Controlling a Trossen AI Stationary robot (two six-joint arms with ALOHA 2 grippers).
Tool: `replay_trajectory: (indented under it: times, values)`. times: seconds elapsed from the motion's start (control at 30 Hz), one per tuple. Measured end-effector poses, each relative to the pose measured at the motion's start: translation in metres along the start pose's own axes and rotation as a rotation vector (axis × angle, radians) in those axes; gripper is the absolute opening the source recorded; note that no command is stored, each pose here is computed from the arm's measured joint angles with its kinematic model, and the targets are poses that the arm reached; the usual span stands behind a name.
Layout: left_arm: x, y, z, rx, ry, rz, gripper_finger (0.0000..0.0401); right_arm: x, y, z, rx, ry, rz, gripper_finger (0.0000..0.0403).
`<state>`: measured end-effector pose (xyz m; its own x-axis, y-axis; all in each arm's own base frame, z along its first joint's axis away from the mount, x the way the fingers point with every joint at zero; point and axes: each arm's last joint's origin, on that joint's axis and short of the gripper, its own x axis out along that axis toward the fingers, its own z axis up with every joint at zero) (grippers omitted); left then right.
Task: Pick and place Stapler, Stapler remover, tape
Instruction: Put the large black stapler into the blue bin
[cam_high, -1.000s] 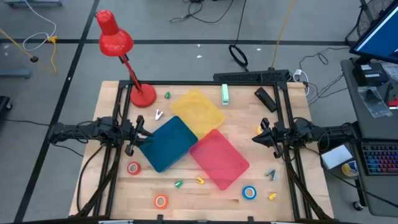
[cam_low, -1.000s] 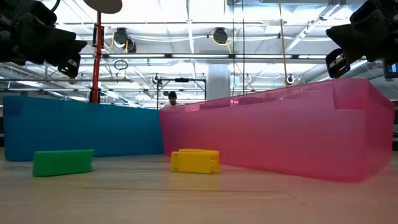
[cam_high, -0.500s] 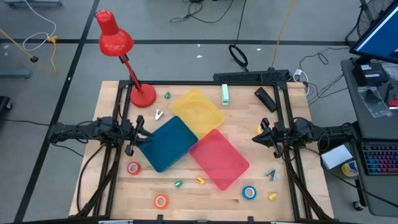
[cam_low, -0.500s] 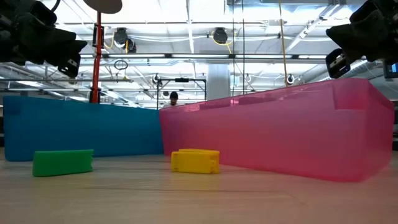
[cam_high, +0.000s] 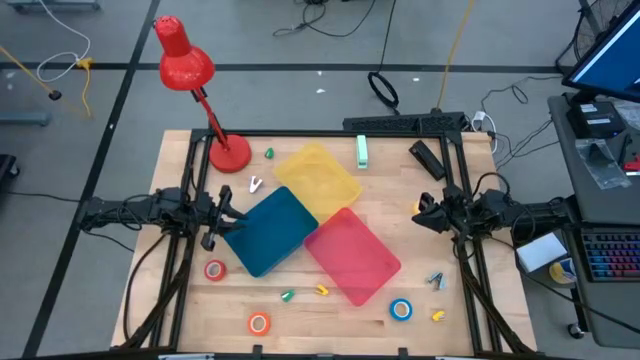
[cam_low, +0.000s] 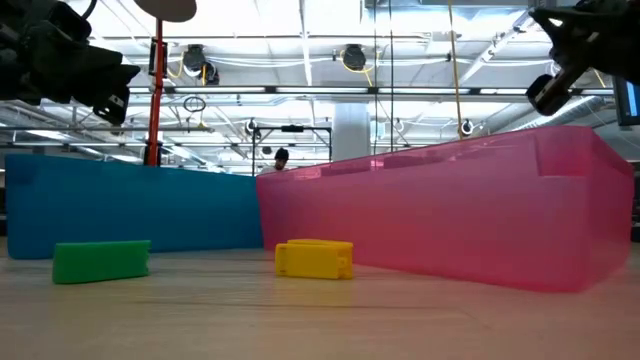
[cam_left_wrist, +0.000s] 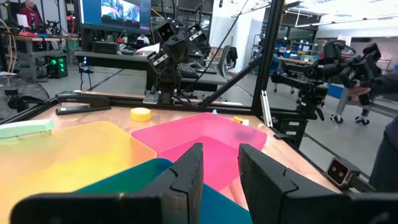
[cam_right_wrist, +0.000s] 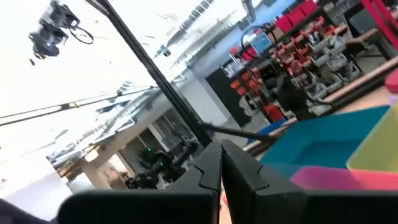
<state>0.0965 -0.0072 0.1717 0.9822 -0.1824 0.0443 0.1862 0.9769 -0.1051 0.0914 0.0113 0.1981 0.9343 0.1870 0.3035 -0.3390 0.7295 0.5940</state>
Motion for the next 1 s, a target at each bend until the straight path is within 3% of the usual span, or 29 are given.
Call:
replay_trajectory:
  times: [0.2,0.4,0.57,0.73,1.0]
  values:
    - [0.000,0.000,0.001,0.004,-0.011,0.016,0.0104,-0.001,0.006,0.013,-0.219,-0.191,-0.030,0.0004]
    - [0.000,0.001,0.002,0.016,-0.022,0.030,0.0104,-0.004,0.006,0.024,-0.363,-0.392,-0.223,0.0004]
    - [0.000,0.001,0.002,0.008,-0.022,0.031,0.0104,0.002,-0.003,0.017,-0.405,-0.295,-0.379,0.0004]
    - [0.000,0.001,0.002,0.009,-0.024,0.043,0.0104,0.017,0.007,0.035,-0.472,-0.241,-0.482,0.0004]
    - [0.000,0.002,0.003,0.003,-0.035,0.075,0.0104,0.053,0.017,0.062,-0.706,-0.069,-0.864,0.0004]
